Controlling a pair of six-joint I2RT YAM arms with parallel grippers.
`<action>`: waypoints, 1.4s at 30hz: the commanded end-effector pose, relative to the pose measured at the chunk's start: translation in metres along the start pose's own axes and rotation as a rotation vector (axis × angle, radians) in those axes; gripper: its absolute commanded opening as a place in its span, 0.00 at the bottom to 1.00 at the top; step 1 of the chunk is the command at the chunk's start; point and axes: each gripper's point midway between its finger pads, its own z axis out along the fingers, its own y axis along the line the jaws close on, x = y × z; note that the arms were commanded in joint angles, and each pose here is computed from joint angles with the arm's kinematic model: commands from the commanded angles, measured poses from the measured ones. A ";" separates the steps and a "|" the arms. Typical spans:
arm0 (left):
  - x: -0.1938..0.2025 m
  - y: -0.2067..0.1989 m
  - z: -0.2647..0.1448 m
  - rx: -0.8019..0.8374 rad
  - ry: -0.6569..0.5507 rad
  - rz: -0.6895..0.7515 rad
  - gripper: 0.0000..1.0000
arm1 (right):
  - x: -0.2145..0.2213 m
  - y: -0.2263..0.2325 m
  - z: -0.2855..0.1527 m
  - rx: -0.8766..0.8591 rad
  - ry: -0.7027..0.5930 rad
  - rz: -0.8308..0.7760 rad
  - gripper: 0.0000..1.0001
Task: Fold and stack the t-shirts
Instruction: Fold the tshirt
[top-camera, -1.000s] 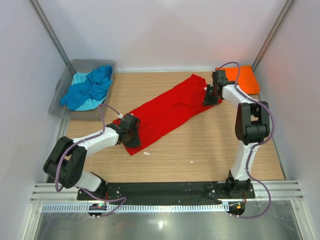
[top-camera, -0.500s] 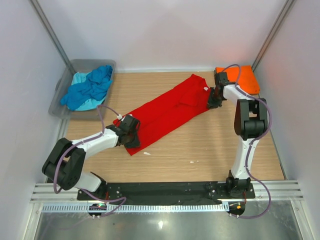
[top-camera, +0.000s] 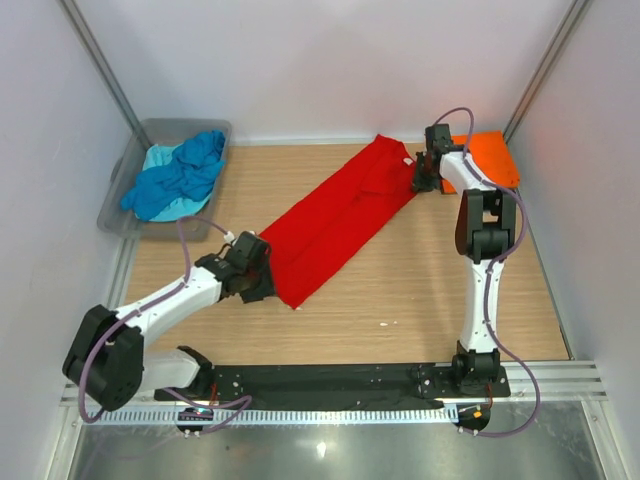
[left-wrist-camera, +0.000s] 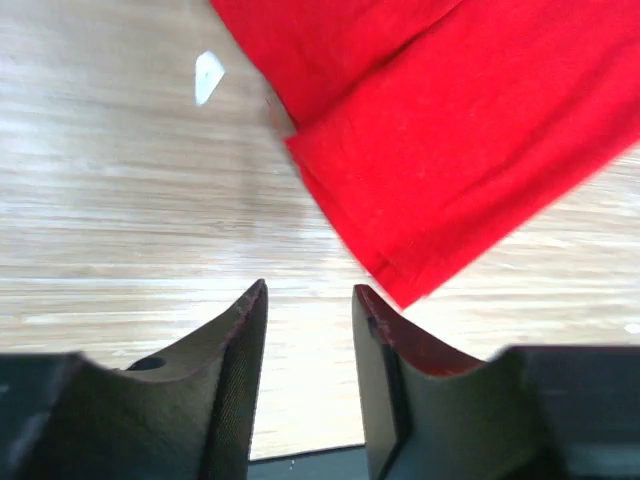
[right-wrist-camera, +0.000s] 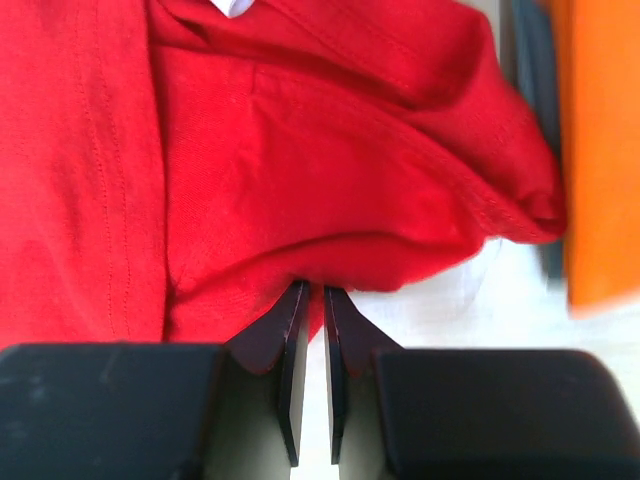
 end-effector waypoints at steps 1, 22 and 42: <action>-0.035 -0.021 -0.032 0.050 -0.115 0.062 0.44 | -0.008 -0.014 0.027 0.052 0.007 -0.043 0.18; -0.099 -0.002 0.054 -0.169 -0.044 0.145 0.35 | -0.017 0.038 -0.117 -0.235 -0.149 0.057 0.20; -0.019 0.048 -0.024 -0.143 -0.063 -0.078 0.35 | 0.016 0.039 -0.080 -0.289 -0.124 0.282 0.44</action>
